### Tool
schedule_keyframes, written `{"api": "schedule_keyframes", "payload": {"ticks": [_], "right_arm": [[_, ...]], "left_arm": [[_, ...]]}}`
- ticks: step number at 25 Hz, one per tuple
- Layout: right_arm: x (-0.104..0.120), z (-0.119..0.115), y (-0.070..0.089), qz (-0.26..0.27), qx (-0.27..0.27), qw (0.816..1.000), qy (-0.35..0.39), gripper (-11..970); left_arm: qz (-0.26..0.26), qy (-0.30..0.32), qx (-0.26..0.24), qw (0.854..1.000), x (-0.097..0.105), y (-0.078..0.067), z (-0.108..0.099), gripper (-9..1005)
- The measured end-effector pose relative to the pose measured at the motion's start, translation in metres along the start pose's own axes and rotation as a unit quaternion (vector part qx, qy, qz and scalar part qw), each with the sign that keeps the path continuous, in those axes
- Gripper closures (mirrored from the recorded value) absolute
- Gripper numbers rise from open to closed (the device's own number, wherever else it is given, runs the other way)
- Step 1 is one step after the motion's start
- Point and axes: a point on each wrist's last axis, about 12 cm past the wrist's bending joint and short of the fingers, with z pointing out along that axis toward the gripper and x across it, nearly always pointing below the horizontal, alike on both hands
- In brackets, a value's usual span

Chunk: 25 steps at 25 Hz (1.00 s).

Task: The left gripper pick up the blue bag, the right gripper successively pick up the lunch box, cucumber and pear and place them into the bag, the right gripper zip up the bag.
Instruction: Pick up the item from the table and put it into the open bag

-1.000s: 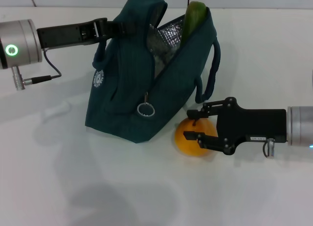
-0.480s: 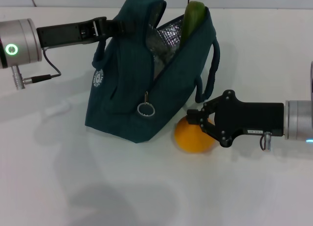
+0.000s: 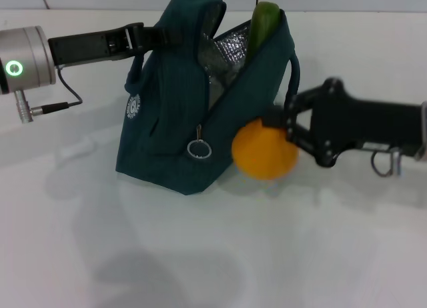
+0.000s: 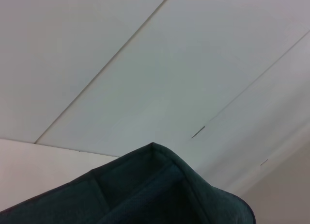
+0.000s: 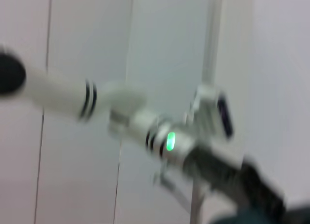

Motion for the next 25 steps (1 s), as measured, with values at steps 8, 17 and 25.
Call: {"api": "schedule_keyframes", "payload": {"ticks": [8, 17, 25], "right_arm": [[-0.032, 0.002, -0.023, -0.016, 0.041, 0.996, -0.075, 897], [-0.046, 0.03, -0.052, -0.028, 0.081, 0.994, -0.063, 874], [-0.042, 0.048, -0.065, -0.037, 0.108, 0.993, -0.02, 854]], "left_arm": [[0.002, 0.001, 0.002, 1.0, -0.001, -0.001, 0.001, 949], [0.005, 0.0, 0.002, 1.0, -0.001, -0.001, 0.001, 949], [0.004, -0.002, 0.004, 1.0, -0.001, -0.001, 0.002, 948]]}}
